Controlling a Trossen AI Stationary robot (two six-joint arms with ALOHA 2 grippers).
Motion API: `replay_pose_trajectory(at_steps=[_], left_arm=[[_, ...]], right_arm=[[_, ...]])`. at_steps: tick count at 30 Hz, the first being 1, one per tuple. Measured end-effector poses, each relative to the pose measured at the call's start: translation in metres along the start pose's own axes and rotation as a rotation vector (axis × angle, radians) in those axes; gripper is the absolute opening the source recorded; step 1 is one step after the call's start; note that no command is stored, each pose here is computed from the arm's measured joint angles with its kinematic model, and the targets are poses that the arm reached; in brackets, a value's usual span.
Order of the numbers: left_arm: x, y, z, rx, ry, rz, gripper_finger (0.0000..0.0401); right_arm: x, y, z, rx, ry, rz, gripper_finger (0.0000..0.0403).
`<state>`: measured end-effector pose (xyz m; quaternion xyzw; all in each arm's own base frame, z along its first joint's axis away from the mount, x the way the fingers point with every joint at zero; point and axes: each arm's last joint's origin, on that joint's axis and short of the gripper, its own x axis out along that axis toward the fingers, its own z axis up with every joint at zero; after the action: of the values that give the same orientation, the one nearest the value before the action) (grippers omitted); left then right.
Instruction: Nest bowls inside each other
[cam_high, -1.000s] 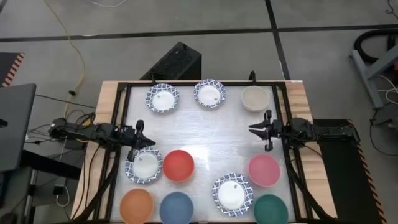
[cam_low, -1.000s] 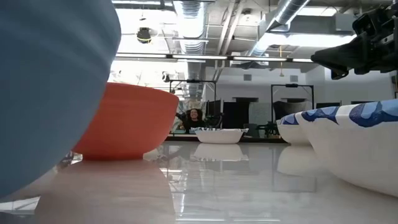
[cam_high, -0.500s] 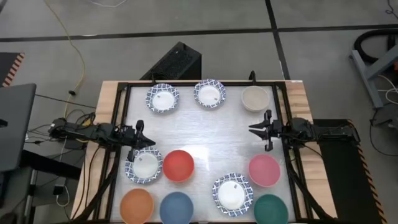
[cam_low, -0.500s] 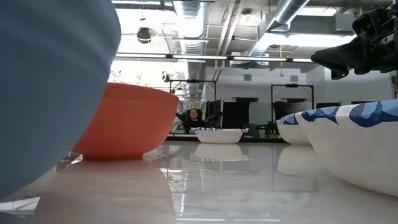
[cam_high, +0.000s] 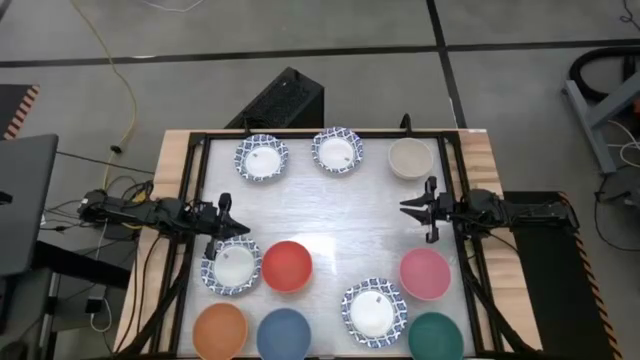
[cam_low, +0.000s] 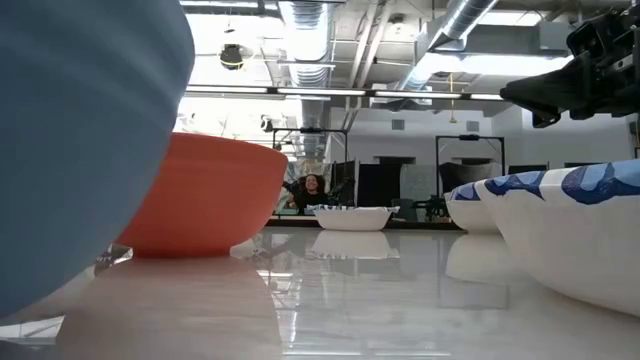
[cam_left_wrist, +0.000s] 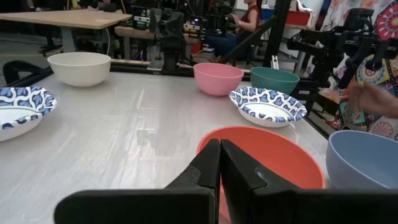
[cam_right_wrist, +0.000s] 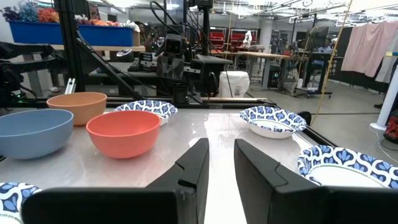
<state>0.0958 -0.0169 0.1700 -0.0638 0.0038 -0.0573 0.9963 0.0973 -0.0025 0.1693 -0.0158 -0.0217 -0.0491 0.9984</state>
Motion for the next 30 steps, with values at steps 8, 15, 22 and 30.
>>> replay_pose_trajectory(at_steps=[8, 15, 22, 30], left_arm=[[0.0, 0.001, 0.0, -0.005, -0.006, 0.022, 0.0], [0.0, 0.001, 0.0, -0.045, -0.009, 0.028, 0.0], [0.0, 0.003, 0.005, -0.076, -0.068, 0.11, 0.0001], [-0.002, 0.004, 0.015, -0.14, -0.185, 0.162, 0.0049]], right_arm=[[0.0, 0.0, 0.0, 0.0, 0.0, 0.0, 0.0097], [0.0, 0.0, 0.001, 0.009, -0.011, 0.0, 0.0097], [0.0, 0.0, 0.002, 0.286, -0.016, 0.004, 0.0097], [0.0, 0.0, 0.007, 0.272, -0.071, 0.006, 0.0097]])
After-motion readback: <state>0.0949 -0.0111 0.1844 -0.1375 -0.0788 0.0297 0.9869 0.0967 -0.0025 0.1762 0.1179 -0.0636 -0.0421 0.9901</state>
